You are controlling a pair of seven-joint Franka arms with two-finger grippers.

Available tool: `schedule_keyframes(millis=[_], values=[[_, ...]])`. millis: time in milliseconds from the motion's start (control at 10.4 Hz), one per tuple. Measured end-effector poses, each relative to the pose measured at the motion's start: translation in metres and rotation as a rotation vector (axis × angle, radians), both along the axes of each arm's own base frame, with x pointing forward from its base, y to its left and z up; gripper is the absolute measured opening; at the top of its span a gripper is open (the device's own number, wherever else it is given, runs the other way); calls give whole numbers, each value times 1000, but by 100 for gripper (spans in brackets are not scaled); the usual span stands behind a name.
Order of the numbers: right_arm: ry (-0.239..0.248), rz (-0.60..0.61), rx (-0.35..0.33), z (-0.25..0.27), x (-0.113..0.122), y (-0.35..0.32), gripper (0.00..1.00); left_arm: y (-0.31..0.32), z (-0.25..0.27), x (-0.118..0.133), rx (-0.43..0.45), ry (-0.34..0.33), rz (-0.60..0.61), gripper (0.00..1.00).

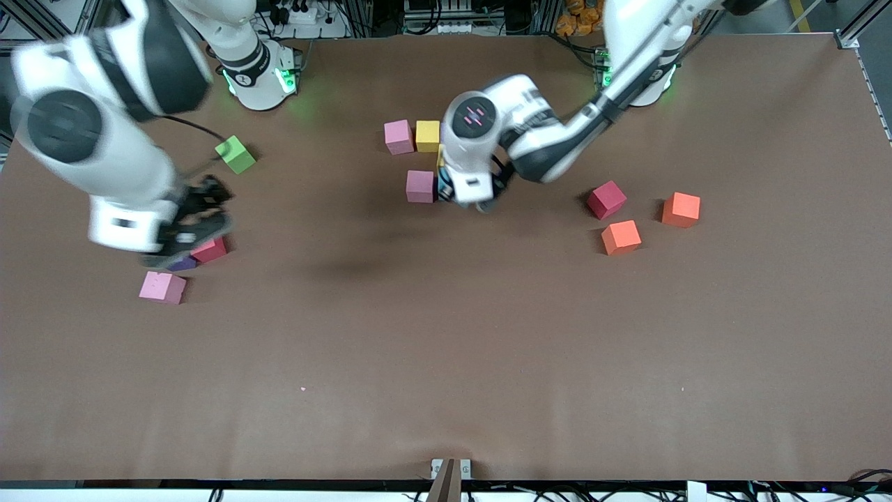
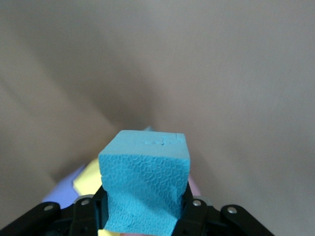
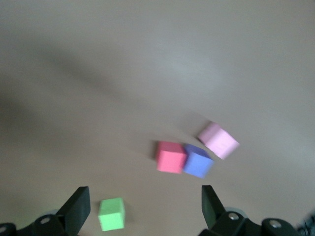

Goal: Form number 2 with 11 blocks

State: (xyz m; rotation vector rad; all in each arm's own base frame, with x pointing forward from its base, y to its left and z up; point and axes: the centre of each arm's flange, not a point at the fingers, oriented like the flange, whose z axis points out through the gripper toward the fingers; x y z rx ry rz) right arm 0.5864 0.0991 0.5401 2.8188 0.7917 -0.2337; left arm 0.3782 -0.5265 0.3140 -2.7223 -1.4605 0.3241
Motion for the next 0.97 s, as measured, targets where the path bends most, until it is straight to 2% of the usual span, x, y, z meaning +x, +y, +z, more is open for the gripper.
schedule_keyframes(millis=[97, 193, 386, 483, 676, 965], values=[[-16, -59, -27, 15, 0, -37, 100, -26, 6, -25, -2, 1, 32, 55], [-9, -99, -28, 19, -1, -72, 100, -48, 10, -46, -2, 10, 79, 55], [28, -207, -5, -3, 0, -123, 100, -83, 4, -82, 15, 34, 162, 55], [40, -283, 23, -24, 0, -143, 100, -96, -3, -93, 29, 24, 205, 55], [34, -384, 113, -74, -1, -175, 100, -116, -12, -89, 30, -34, 310, 55], [19, -419, 159, -142, -10, -182, 100, -133, -13, -70, -31, -106, 455, 55]])
